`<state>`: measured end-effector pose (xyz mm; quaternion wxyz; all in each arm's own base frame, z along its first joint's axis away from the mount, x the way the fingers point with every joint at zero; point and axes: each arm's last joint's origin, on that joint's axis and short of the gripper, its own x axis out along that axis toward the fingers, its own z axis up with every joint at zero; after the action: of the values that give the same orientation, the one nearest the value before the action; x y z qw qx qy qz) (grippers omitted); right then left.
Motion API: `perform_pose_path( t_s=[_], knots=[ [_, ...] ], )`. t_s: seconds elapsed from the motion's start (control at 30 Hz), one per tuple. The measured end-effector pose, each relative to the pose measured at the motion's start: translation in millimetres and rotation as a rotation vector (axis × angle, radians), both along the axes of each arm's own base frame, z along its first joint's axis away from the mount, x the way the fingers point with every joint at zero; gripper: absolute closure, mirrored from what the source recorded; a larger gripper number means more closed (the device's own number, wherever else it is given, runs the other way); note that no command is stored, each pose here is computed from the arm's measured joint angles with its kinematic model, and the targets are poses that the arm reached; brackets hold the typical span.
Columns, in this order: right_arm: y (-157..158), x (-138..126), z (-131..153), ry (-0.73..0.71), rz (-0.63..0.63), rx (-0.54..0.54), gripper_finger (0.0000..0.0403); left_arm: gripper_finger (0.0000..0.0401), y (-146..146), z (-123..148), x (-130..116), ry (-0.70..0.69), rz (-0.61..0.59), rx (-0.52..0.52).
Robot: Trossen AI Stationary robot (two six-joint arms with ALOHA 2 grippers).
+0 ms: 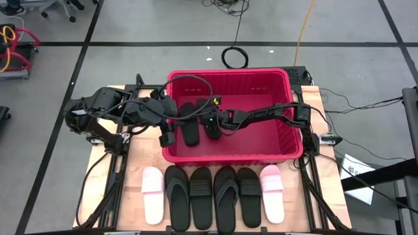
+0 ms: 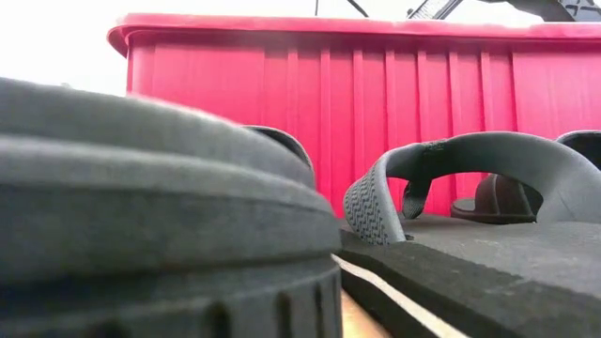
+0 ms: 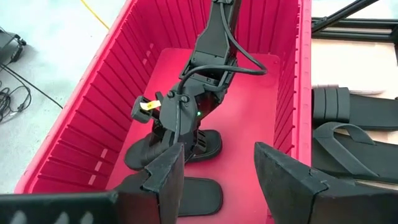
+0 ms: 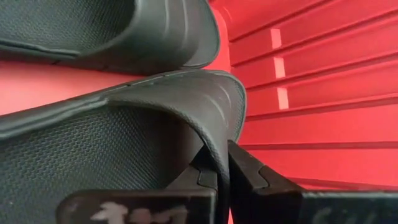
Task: Pick and place slides into bin
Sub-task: Put the black slide into the red bin
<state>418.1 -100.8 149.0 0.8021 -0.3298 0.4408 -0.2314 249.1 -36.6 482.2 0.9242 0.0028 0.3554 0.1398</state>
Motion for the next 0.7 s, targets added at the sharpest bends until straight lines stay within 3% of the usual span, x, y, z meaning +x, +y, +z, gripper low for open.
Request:
perform_pose_path(
  t_s=[0.3,0.7],
  knots=[
    [0.1,-0.1,-0.2,-0.003,-0.003,0.006,0.0395,0.021,-0.3,-0.1,0.0,0.001,-0.007,-0.006],
    [0.7,1.2,0.9,-0.035,-0.007,0.018,0.0323,0.021,-0.3,-0.1,0.0,0.002,-0.008,-0.007]
  ],
)
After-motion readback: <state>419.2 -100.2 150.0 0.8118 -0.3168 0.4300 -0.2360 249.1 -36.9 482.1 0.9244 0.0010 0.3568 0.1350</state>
